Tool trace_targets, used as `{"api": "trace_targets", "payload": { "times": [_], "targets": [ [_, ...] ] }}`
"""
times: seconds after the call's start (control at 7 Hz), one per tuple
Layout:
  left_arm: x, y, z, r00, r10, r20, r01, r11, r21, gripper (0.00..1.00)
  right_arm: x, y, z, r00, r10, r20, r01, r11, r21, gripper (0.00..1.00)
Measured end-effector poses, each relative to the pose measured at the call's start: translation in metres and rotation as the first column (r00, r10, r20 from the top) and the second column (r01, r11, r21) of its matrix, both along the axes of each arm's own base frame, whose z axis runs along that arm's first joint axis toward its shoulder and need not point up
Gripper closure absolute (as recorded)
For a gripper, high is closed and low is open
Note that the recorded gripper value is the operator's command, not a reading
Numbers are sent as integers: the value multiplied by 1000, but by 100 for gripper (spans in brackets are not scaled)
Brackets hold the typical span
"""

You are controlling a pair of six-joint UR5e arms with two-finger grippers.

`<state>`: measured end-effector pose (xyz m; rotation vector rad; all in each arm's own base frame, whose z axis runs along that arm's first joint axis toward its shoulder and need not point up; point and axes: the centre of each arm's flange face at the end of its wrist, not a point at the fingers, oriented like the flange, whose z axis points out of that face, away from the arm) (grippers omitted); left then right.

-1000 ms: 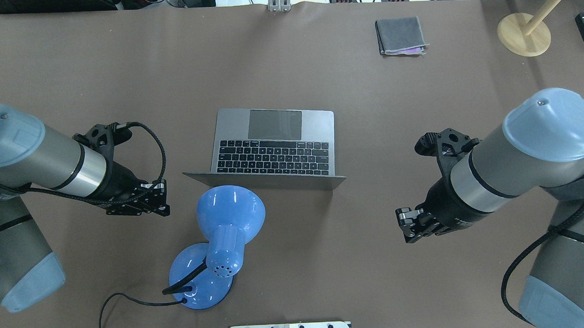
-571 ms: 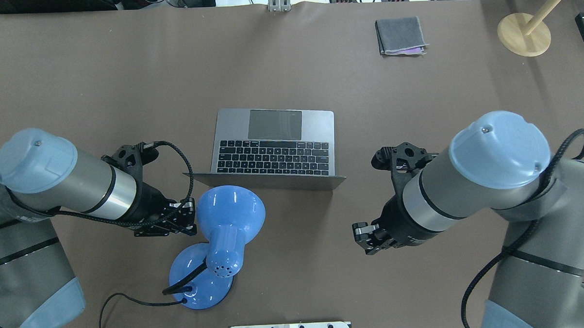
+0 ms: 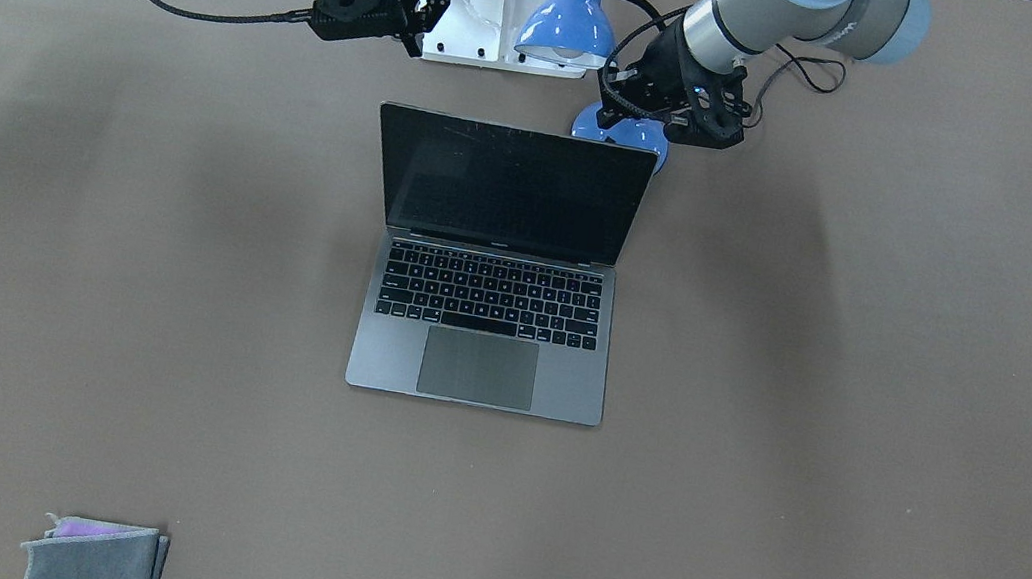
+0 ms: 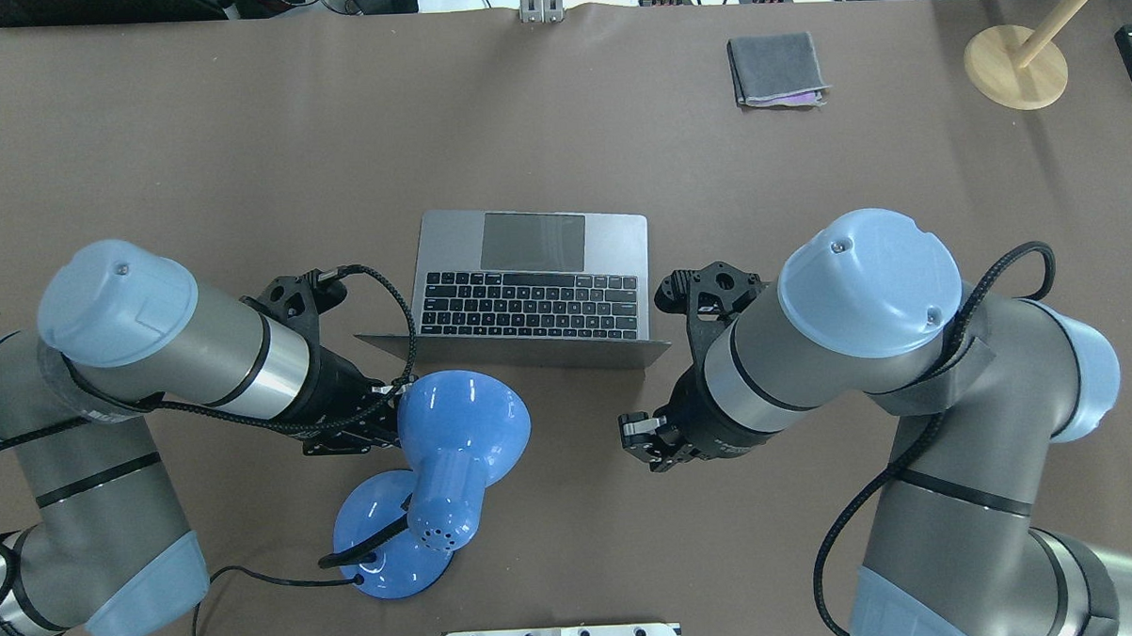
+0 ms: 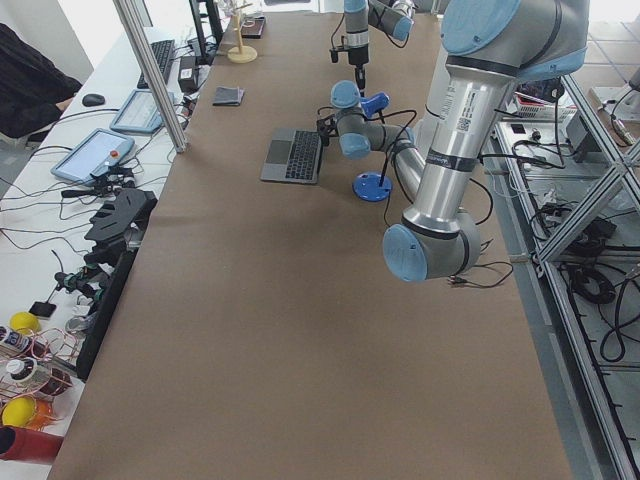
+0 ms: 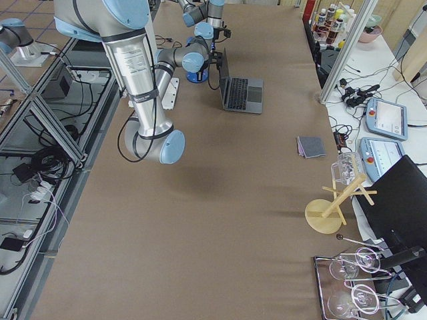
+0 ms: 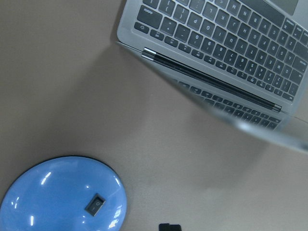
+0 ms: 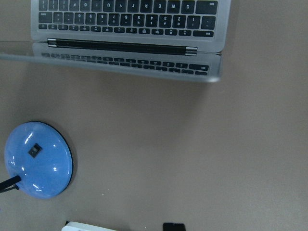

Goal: Close laptop

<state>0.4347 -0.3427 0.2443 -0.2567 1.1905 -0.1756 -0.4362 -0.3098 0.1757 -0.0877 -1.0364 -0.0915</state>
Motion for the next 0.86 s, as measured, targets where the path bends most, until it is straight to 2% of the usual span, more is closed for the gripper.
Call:
{"api": "trace_targets", "payload": {
  "times": [0.29, 0.86],
  "targets": [
    [-1, -5, 1, 1000, -7, 2, 7, 1000, 1, 100, -1, -9, -6, 1000, 14, 5, -14, 1000, 8, 100],
    [-3, -43, -11, 999, -54, -7, 54, 998, 41, 100, -17, -49, -18, 998, 67, -2, -67, 998, 18, 100]
  ]
}}
